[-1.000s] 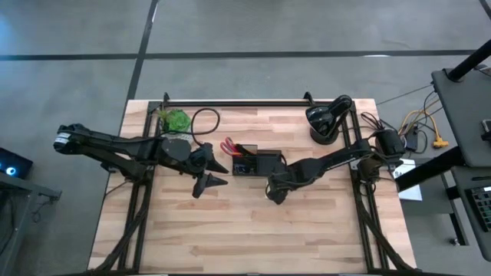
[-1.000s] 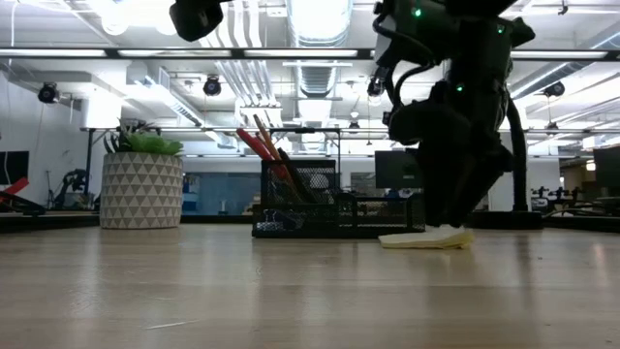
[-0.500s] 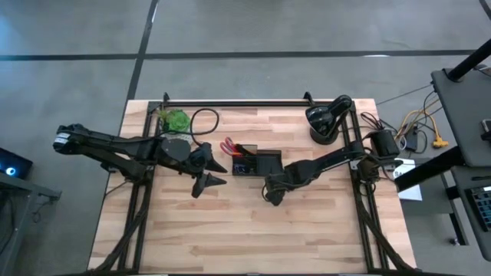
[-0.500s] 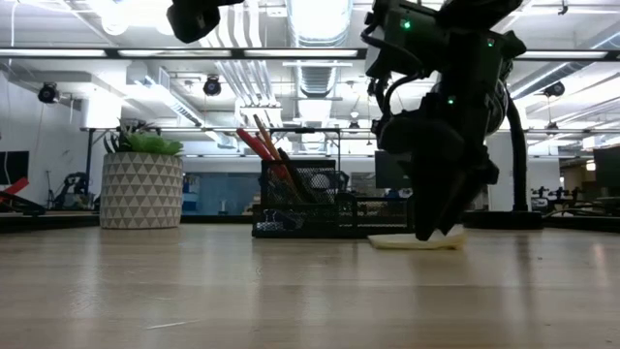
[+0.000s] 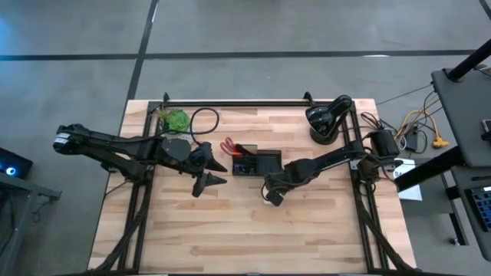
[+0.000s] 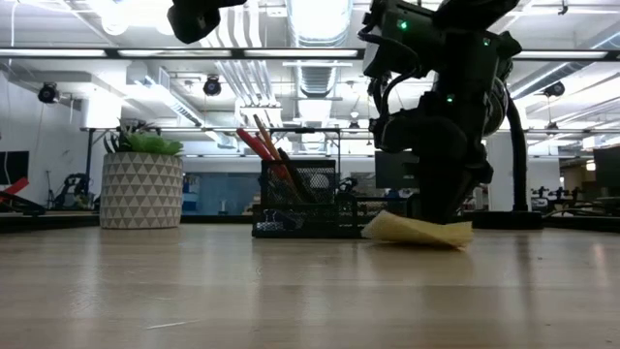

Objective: Pick and place office supplies into organizer
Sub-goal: Put the yellow sticky note into the black desk organizer

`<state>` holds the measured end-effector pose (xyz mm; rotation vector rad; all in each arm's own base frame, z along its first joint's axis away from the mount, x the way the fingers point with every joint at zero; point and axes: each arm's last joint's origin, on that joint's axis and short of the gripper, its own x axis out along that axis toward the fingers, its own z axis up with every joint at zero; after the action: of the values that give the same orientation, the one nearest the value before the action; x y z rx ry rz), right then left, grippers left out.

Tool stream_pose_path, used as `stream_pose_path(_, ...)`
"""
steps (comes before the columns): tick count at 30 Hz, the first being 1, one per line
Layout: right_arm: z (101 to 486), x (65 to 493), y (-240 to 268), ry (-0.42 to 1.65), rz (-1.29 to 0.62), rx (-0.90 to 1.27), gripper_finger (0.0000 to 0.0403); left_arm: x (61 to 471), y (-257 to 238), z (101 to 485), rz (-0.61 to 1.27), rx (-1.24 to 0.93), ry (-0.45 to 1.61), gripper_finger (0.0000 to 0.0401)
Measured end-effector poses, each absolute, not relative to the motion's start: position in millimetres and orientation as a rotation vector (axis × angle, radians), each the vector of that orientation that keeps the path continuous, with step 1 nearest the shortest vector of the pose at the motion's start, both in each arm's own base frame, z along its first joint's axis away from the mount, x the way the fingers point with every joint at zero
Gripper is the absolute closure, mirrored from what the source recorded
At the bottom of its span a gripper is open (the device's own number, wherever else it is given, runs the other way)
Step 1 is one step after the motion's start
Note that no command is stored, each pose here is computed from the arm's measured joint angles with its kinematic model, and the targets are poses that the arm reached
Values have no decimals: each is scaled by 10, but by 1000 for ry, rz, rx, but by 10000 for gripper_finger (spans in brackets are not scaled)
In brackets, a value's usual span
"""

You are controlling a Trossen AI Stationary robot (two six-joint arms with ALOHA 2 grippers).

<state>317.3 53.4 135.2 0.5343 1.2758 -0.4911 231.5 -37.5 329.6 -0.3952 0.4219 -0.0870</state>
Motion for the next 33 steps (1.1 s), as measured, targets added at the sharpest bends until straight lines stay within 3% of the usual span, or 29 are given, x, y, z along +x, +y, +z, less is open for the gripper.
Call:
stream_pose_path(9,1757,3183,669,1245,-469,519,395,2315,-374,3296,-87,-396,422,212)
stream_pose_path(21,2521,3262,526,1046,-641,407,395,2315,-375,3296,-88,-395,421,212)
stream_pose_path(27,2523,3277,134,1057,-747,413,395,2315,-375,3286,-87,-395,424,212)
stream_pose_path(33,2334,3263,-161,1118,-730,453,395,2314,-375,3248,-84,-397,435,212)
